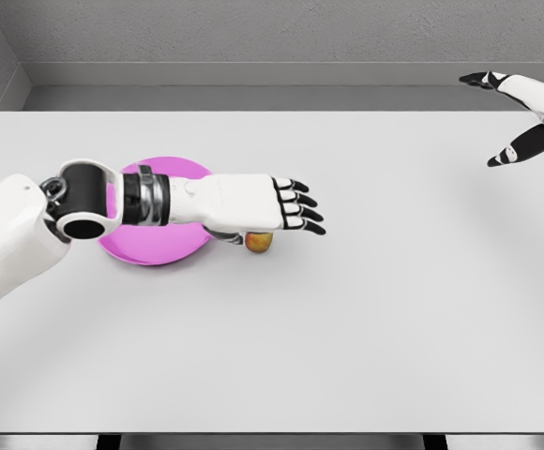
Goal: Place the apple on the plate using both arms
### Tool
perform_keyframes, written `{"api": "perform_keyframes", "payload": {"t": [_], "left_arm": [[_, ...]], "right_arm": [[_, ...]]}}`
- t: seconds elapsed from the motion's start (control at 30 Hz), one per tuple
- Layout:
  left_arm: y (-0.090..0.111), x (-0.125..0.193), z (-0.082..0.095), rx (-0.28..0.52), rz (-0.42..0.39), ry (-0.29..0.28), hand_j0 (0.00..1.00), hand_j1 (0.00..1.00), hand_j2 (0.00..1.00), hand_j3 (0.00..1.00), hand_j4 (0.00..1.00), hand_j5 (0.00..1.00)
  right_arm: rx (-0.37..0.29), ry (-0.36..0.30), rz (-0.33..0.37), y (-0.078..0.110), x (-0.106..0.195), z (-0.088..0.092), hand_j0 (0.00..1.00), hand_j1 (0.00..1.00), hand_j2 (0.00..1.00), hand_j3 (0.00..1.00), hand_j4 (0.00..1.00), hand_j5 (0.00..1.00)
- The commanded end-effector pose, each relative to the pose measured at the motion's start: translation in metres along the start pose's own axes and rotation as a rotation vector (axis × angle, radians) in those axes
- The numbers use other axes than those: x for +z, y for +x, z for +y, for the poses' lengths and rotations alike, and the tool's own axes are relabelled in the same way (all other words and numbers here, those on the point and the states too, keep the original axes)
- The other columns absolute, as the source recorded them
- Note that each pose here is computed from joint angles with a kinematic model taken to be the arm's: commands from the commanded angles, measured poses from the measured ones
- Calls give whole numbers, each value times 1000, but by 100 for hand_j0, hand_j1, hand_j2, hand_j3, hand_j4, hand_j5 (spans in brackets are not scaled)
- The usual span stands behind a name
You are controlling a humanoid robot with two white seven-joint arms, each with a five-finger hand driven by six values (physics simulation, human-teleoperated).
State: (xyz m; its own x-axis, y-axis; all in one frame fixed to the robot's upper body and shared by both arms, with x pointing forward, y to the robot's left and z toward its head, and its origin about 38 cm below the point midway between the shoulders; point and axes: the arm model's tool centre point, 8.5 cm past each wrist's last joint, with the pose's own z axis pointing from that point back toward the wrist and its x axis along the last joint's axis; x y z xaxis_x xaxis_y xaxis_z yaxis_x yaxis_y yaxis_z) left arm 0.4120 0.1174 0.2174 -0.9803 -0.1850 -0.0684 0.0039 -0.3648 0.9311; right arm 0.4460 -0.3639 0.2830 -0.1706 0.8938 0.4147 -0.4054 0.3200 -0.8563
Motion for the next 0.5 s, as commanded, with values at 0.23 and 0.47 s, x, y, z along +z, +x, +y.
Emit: {"api": "perform_keyframes", "payload": {"t": [0.23, 0.47], "left_arm": [[7, -24, -9, -20, -63, -143, 100, 100, 100, 100, 100, 100], [-5, -14, 0, -72, -37, -215, 100, 100, 100, 100, 100, 100]], "right_arm": [[17, -5, -22, 8, 3, -1, 100, 100, 100, 100, 100, 100], [15, -4, -19, 7, 3, -1, 100, 100, 100, 100, 100, 100]]}}
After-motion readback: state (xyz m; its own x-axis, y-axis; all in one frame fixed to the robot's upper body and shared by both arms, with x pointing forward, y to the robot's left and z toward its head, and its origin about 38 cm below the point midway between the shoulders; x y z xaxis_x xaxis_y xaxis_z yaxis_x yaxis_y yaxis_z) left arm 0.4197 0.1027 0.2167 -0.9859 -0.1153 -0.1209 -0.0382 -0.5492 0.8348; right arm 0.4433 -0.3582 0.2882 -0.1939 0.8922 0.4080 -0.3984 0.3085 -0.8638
